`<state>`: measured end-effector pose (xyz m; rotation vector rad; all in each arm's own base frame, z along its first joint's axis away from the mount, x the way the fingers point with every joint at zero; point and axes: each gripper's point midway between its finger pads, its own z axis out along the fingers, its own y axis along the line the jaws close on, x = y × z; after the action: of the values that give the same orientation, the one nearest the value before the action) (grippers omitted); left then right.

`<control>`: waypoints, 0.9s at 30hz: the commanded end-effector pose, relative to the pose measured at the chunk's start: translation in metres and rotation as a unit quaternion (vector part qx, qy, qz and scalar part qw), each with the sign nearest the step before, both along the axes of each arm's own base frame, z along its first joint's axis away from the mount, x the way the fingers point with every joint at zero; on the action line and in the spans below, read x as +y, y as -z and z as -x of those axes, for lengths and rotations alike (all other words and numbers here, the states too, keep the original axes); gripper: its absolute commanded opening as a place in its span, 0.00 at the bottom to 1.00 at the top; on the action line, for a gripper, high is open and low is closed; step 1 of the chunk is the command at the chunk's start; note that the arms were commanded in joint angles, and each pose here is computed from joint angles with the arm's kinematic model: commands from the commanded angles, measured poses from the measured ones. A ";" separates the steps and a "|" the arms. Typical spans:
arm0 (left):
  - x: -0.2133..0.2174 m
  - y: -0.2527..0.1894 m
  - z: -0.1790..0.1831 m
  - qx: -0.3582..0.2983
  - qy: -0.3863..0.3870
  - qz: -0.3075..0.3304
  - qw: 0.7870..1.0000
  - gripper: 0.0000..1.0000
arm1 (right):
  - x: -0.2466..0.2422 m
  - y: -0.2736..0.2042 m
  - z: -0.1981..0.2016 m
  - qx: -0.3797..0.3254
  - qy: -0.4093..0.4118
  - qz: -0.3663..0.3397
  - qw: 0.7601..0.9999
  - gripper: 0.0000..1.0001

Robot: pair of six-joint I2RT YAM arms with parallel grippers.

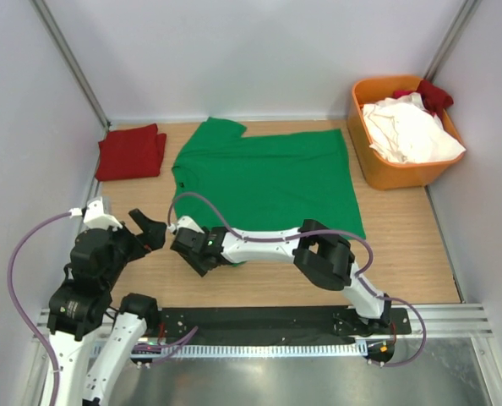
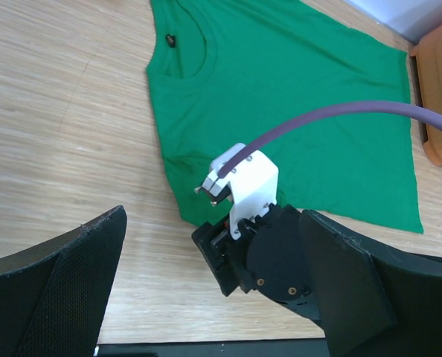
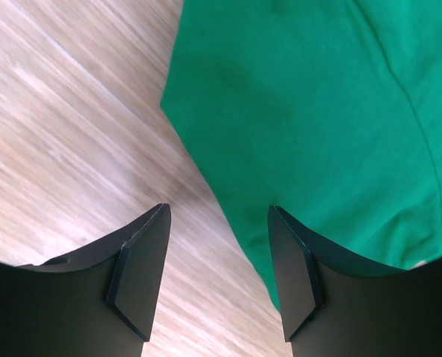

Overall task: Fold and stack the t-shirts
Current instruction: Flatten the tshirt out

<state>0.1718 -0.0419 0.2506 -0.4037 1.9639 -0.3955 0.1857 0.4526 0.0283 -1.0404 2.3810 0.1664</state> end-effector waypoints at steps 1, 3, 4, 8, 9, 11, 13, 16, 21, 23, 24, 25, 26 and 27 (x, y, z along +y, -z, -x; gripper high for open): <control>-0.003 -0.007 -0.004 -0.009 0.001 0.010 1.000 1.00 | 0.003 -0.002 -0.008 -0.030 -0.005 0.023 0.999 0.61; -0.004 -0.005 -0.005 -0.005 0.003 0.009 1.000 1.00 | -0.001 0.004 -0.010 -0.037 -0.002 0.039 0.999 0.59; -0.004 -0.005 -0.005 -0.005 0.003 0.009 1.000 1.00 | -0.003 0.006 -0.012 -0.041 0.000 0.043 0.998 0.57; -0.003 -0.006 -0.004 -0.010 0.003 0.010 1.000 1.00 | -0.011 0.017 -0.015 -0.053 0.001 0.062 0.997 0.46; -0.003 -0.006 -0.004 -0.010 0.003 0.010 1.000 1.00 | -0.013 0.022 -0.016 -0.055 -0.001 0.069 0.996 0.43; -0.004 -0.007 -0.003 -0.014 0.004 0.011 1.000 1.00 | -0.015 0.022 -0.020 -0.065 0.003 0.077 0.995 0.32; -0.004 -0.007 -0.003 -0.014 0.004 0.011 1.000 1.00 | -0.016 0.022 -0.023 -0.074 0.000 0.082 0.994 0.22; -0.003 -0.006 -0.005 -0.010 0.002 0.010 1.000 1.00 | -0.017 0.014 -0.029 -0.088 0.001 0.082 0.993 0.10; -0.004 -0.004 -0.005 -0.005 0.005 0.008 1.000 1.00 | -0.018 -0.012 -0.031 -0.097 -0.012 0.076 0.992 0.01; -0.004 -0.005 -0.005 -0.007 0.005 0.010 1.000 1.00 | -0.016 -0.034 -0.029 -0.095 -0.022 0.062 0.993 0.01; -0.004 -0.005 -0.005 -0.007 0.004 0.010 1.000 1.00 | -0.016 -0.042 -0.029 -0.088 -0.032 0.058 0.994 0.01; -0.004 -0.005 -0.005 -0.007 0.003 0.010 1.000 1.00 | -0.012 -0.046 -0.021 -0.061 -0.049 0.043 0.996 0.01; -0.004 -0.005 -0.005 -0.007 0.003 0.010 1.000 1.00 | -0.011 -0.064 -0.018 -0.049 -0.057 0.022 0.997 0.01; -0.003 -0.005 -0.005 -0.008 0.002 0.010 1.000 1.00 | -0.010 -0.071 -0.016 -0.035 -0.065 0.010 0.997 0.02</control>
<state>0.1728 -0.0429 0.2492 -0.4017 1.9738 -0.3967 0.2047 0.4328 0.0271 -1.1777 2.2924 -0.0572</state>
